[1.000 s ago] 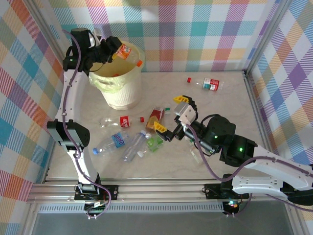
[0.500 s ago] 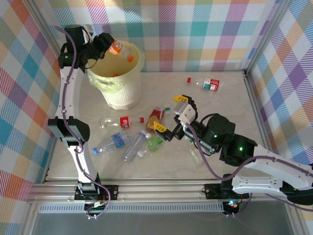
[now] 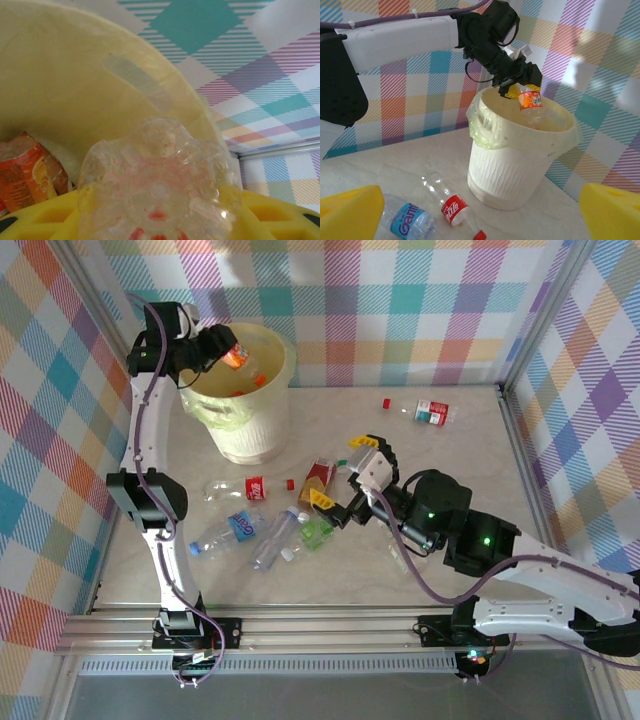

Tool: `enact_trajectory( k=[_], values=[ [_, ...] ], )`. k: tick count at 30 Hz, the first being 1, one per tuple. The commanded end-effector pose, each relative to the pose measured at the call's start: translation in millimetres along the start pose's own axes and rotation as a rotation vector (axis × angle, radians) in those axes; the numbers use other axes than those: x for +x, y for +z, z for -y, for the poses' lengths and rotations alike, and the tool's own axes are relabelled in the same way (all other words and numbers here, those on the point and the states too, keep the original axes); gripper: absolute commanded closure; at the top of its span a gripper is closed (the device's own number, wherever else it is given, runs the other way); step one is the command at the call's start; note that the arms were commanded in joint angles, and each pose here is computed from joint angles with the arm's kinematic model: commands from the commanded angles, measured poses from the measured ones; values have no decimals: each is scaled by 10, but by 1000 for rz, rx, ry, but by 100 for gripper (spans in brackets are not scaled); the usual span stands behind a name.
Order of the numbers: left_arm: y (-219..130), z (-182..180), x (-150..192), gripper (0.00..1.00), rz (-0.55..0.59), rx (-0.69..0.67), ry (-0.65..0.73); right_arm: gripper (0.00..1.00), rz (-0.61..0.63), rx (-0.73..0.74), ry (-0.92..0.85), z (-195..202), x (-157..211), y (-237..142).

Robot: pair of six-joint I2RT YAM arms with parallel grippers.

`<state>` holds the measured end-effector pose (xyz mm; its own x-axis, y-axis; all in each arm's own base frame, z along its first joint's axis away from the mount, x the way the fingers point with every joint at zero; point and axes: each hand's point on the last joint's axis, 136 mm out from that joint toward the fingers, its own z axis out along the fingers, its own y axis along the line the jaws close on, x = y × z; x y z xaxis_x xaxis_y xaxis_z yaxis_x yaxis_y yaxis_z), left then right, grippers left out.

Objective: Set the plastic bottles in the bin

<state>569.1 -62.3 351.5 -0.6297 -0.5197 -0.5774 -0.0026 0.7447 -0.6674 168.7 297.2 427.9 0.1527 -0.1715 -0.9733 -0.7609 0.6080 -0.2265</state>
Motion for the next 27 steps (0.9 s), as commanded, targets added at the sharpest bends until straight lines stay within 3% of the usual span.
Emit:
enact_trajectory(
  k=[1,11,27],
  values=[
    [74,-121,173,44,-70,-35,19,0,15,5,22,22,-104,-26],
    [222,-168,690,43,-250,-61,55,0,1,4,25,15,-77,-19],
    [101,324,1437,42,-528,151,135,0,-12,2,30,-4,-41,32]
  ],
)
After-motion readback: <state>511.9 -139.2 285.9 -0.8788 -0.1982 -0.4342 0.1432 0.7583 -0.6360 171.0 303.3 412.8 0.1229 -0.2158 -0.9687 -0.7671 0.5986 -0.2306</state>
